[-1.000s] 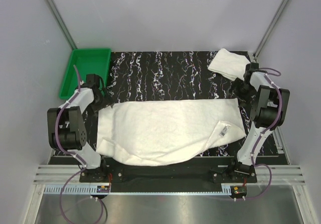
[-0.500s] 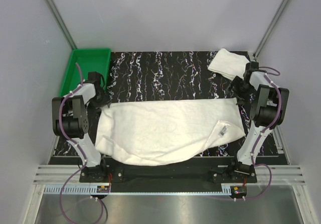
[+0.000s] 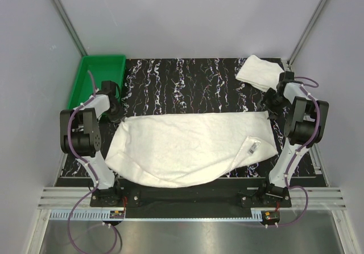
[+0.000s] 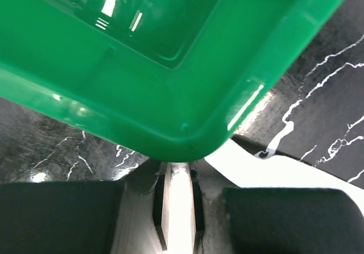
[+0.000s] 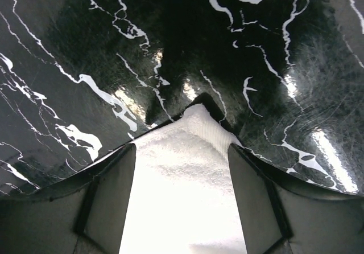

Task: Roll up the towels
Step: Flatten the towel

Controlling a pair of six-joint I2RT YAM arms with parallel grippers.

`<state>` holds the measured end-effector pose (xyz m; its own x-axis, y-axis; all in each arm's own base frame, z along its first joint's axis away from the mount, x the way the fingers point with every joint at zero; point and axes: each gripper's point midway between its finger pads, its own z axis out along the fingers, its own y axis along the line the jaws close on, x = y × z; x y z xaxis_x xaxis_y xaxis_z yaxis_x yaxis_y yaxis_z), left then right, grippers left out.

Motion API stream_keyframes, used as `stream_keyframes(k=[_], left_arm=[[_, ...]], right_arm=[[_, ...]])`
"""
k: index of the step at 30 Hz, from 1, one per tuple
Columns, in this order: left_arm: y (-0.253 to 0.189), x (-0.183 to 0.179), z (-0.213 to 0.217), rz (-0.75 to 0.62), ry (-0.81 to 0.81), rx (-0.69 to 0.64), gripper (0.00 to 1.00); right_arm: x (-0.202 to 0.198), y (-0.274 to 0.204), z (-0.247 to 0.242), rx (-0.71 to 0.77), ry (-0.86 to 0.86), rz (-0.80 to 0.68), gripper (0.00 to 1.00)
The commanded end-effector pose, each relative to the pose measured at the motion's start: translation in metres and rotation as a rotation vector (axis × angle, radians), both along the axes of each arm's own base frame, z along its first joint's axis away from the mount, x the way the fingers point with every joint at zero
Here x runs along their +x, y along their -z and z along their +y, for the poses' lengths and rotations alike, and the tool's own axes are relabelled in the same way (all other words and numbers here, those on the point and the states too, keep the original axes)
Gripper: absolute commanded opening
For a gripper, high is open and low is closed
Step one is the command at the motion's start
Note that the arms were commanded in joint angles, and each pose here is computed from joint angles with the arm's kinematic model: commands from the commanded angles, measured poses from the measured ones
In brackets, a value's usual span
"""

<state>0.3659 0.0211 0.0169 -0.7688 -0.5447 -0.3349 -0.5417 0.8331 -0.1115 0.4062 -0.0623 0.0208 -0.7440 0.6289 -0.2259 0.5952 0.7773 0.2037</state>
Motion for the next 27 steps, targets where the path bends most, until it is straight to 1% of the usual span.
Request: stream_keyframes(k=[1,6,9,10,12,13,15,16,19,20,21,23,24,27], left_arm=[[0.011,-0.002,-0.01,0.012,0.027,-0.031,0.11],[0.008,0.001,-0.014,-0.005,0.033,-0.046,0.1],[0.008,0.002,-0.017,-0.011,0.039,-0.054,0.08],[0.009,0.002,-0.018,-0.011,0.041,-0.055,0.07],[0.009,0.002,-0.02,-0.013,0.047,-0.056,0.06],[0.008,0.004,-0.02,-0.016,0.047,-0.058,0.05],[0.009,0.003,-0.022,-0.014,0.052,-0.058,0.04],[0.007,0.004,-0.023,-0.02,0.054,-0.057,0.04],[0.007,0.004,-0.025,-0.023,0.06,-0.057,0.02],[0.007,0.003,-0.025,-0.022,0.061,-0.057,0.01],[0.006,0.004,-0.026,-0.023,0.066,-0.057,0.0],[0.002,0.005,-0.028,-0.032,0.073,-0.054,0.0],[0.0,0.004,-0.032,-0.033,0.083,-0.053,0.0],[-0.018,0.006,-0.036,-0.068,0.106,-0.031,0.0]], right_arm=[[-0.01,-0.003,-0.02,-0.066,0.034,0.025,0.73],[-0.013,-0.007,-0.032,-0.127,0.042,0.05,0.73],[-0.017,0.002,-0.037,-0.149,0.037,0.085,0.73],[-0.016,0.004,-0.037,-0.146,0.036,0.089,0.7],[-0.017,0.01,-0.034,-0.128,0.03,0.097,0.6],[-0.018,0.013,-0.032,-0.124,0.025,0.102,0.46],[-0.017,0.016,-0.031,-0.114,0.021,0.098,0.32],[-0.017,0.018,-0.03,-0.108,0.018,0.1,0.19],[-0.015,0.018,-0.028,-0.096,0.014,0.09,0.08],[-0.014,0.018,-0.027,-0.091,0.013,0.089,0.03],[-0.014,0.018,-0.026,-0.087,0.01,0.087,0.0],[-0.012,0.014,-0.025,-0.083,0.009,0.072,0.0],[-0.01,0.011,-0.021,-0.058,0.003,0.057,0.0],[-0.004,-0.014,-0.016,-0.045,0.007,-0.006,0.0]])
